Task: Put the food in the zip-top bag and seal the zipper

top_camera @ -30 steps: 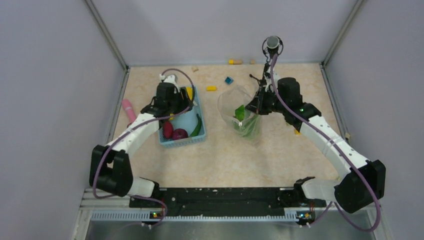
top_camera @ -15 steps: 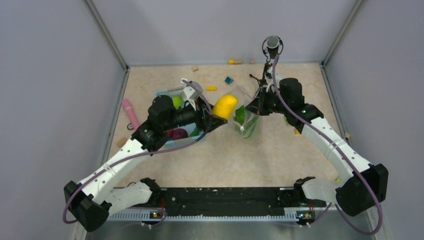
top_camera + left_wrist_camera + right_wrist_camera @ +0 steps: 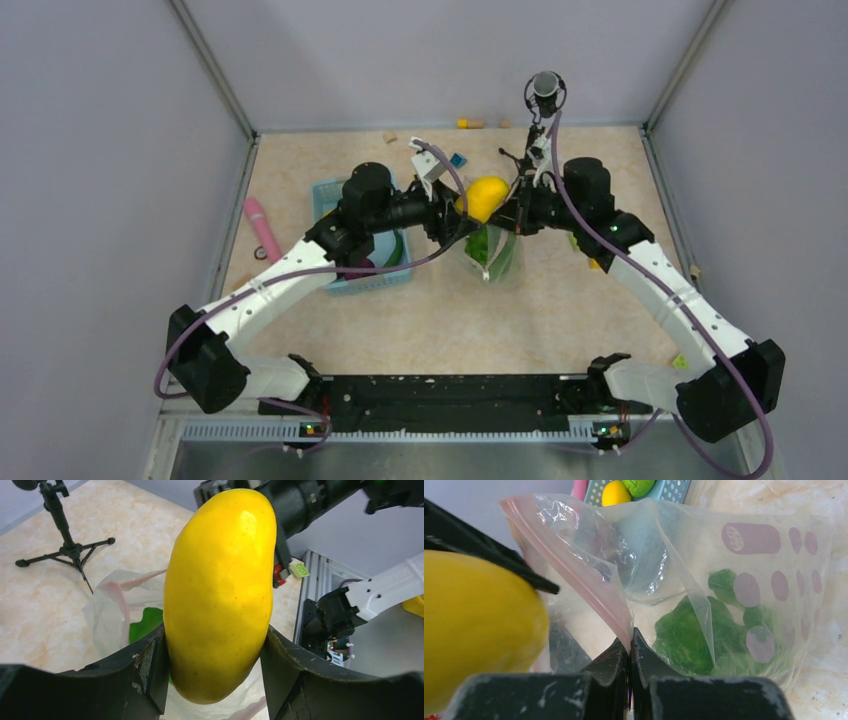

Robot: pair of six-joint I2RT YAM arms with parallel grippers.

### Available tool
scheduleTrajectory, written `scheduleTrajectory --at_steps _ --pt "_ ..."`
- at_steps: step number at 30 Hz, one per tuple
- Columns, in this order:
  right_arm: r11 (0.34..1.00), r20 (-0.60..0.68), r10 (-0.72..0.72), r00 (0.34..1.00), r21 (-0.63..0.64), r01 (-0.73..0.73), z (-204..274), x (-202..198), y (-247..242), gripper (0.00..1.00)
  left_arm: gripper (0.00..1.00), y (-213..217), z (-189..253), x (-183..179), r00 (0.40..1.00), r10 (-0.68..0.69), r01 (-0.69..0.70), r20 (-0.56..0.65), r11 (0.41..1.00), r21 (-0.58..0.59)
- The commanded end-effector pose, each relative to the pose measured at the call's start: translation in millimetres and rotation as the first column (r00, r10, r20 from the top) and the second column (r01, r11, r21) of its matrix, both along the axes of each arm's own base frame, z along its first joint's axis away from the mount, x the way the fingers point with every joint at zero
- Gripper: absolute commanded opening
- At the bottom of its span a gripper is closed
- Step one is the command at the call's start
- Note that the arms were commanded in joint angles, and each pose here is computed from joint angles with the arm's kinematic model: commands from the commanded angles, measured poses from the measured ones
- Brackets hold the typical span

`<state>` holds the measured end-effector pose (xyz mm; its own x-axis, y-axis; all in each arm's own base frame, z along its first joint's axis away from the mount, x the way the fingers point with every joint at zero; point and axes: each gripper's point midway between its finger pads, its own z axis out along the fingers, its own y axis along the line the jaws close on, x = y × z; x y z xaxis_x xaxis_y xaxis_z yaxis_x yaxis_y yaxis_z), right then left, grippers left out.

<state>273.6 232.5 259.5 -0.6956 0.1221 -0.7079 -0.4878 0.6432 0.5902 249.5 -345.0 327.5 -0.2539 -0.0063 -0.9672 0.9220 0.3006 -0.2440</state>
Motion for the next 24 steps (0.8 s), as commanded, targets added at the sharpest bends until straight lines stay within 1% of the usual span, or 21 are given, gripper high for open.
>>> scheduleTrajectory --at_steps 1,3,5,6,7,10,11,16,17,19,22,24 --pt "0.999 0.061 0.019 0.998 0.047 -0.022 24.7 -7.5 2.9 0.0 0.17 0.9 3.4 11.1 0.997 0.036 -0.038 0.071 0.999 0.027" --pt "0.999 0.07 0.01 0.998 0.053 -0.014 28.7 -8.3 1.6 0.0 0.26 4.7 -3.2 16.1 0.995 0.067 -0.071 0.071 0.996 0.057" --pt "0.998 0.078 0.008 0.997 0.058 -0.012 33.2 -9.8 0.9 0.0 0.46 7.7 -6.6 20.0 0.993 0.093 -0.099 0.07 0.992 0.074" --pt "0.998 0.083 0.009 0.997 0.062 -0.014 35.7 -10.6 0.7 0.0 0.55 8.5 -5.6 20.4 0.992 0.097 -0.103 0.074 0.992 0.075" --pt "0.998 0.085 0.007 0.996 0.064 -0.013 37.9 -10.8 0.5 0.0 0.66 9.3 -5.7 21.1 0.992 0.103 -0.109 0.076 0.991 0.076" --pt "0.998 0.098 -0.002 0.995 0.062 -0.004 43.8 -11.3 -1.7 0.0 0.95 12.4 -3.8 18.5 0.991 0.111 -0.116 0.074 0.991 0.069" --pt "0.998 0.104 -0.009 0.995 0.059 0.003 45.6 -11.0 -2.8 0.0 0.98 13.6 -3.2 16.8 0.991 0.111 -0.116 0.072 0.991 0.066" --pt "0.999 0.118 -0.016 0.993 0.052 0.01 51.8 -10.8 -5.0 0.0 0.98 16.8 3.3 11.0 0.992 0.115 -0.117 0.054 0.992 0.044" --pt "0.999 0.12 -0.015 0.993 0.052 0.009 52.3 -11.1 -5.0 0.0 0.98 18.6 1.0 9.0 0.992 0.119 -0.121 0.038 0.991 0.054" --pt "0.999 0.129 -0.02 0.991 0.05 0.014 54.2 -11.4 -6.6 0.0 0.98 24.9 2.4 8.1 0.988 0.151 -0.151 0.019 0.987 0.054" --pt "0.999 0.133 -0.025 0.991 0.04 0.02 52.2 -11.0 -8.2 0.0 0.98 44.5 5.4 15.7 0.959 0.284 -0.283 -0.009 0.958 0.047" --pt "0.999 0.131 -0.03 0.991 0.03 0.026 49.5 -10.3 -9.3 0.0 0.98 69.1 -0.6 30.3 0.895 0.446 -0.443 -0.028 0.894 0.066"
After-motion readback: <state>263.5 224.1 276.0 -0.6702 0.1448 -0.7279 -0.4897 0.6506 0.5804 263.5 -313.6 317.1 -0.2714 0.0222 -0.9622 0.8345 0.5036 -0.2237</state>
